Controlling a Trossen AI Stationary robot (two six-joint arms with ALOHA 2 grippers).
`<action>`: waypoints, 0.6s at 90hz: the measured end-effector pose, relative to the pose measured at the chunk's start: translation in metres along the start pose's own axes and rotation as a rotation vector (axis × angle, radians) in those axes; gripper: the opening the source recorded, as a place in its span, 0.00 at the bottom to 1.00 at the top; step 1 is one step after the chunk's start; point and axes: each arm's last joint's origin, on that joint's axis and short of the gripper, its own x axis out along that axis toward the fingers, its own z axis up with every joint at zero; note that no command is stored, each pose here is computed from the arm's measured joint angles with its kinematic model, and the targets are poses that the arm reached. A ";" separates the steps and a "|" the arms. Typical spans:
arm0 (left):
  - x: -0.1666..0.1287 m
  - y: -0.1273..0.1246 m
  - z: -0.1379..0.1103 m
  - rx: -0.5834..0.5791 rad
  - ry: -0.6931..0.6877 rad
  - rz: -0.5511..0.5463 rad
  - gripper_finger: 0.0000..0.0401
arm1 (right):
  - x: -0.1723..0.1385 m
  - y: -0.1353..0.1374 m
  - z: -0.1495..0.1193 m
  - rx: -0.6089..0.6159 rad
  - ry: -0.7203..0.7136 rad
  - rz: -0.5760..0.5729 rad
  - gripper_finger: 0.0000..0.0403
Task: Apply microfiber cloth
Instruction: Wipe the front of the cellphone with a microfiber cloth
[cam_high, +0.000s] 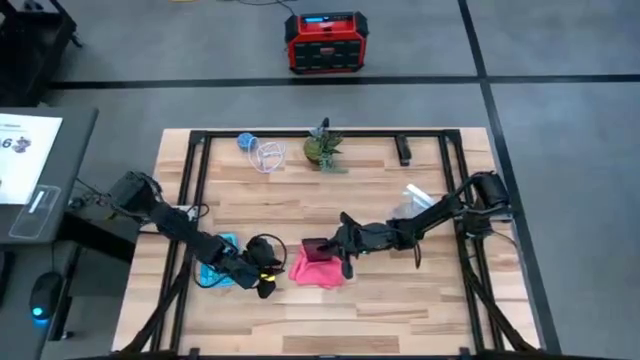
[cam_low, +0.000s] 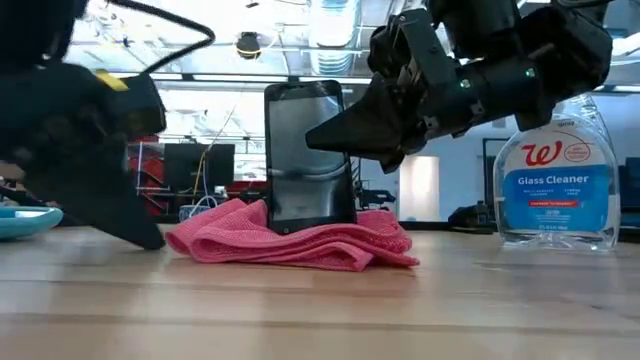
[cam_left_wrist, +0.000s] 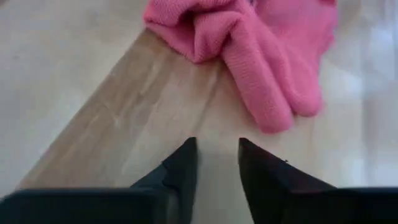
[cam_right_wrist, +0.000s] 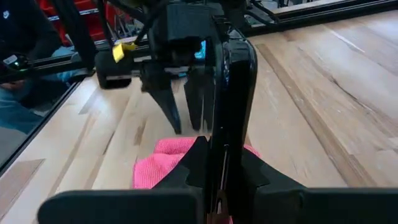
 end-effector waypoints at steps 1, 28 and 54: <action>0.002 0.000 0.000 -0.001 -0.007 -0.001 0.14 | 0.000 0.000 0.000 0.000 0.000 0.000 0.04; 0.038 -0.012 0.033 0.071 -0.114 -0.046 0.01 | 0.000 0.000 0.000 -0.001 -0.003 -0.003 0.04; 0.063 -0.030 0.061 0.142 -0.117 -0.099 0.00 | 0.000 -0.002 0.000 0.033 -0.006 -0.052 0.04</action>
